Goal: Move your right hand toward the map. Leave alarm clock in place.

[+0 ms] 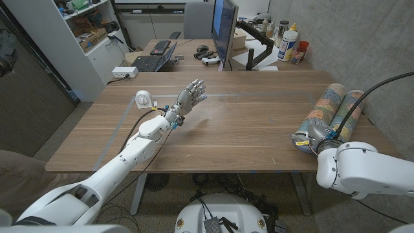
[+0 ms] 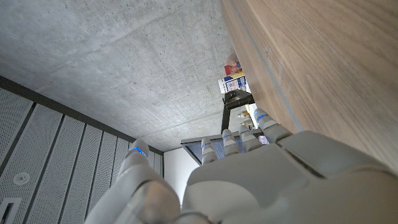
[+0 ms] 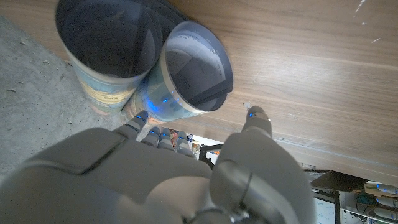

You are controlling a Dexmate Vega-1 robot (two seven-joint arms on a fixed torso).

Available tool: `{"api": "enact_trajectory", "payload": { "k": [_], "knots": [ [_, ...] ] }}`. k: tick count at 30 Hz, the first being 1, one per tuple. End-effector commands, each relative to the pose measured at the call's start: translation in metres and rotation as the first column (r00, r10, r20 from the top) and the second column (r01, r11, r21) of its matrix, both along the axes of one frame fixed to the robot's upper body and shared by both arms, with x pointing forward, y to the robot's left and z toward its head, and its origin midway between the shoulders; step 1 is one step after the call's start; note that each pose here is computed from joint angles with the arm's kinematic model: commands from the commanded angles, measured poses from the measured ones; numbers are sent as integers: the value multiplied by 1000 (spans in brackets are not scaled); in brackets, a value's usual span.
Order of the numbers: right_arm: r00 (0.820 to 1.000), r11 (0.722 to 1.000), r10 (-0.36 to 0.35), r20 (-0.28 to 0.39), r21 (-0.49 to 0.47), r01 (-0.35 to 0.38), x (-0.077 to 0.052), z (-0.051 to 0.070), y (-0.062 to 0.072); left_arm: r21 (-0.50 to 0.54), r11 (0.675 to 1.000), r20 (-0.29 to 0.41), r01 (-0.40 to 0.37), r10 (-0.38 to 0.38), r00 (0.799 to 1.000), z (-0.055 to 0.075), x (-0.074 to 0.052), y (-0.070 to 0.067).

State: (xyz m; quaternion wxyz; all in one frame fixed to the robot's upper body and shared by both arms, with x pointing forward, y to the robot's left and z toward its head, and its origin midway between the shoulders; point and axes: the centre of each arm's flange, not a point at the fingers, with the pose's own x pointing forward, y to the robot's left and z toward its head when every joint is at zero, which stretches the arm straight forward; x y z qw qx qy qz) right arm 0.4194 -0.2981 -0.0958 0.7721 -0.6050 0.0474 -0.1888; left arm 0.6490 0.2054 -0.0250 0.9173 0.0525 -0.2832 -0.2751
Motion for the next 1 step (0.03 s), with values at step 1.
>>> {"api": "enact_trajectory", "payload": {
  "k": [1],
  "knots": [
    [1000,1000,1,-3,2,-1,1,2,0,1,1000,-4,4,-4,1000,1,4,-1]
  ]
}}
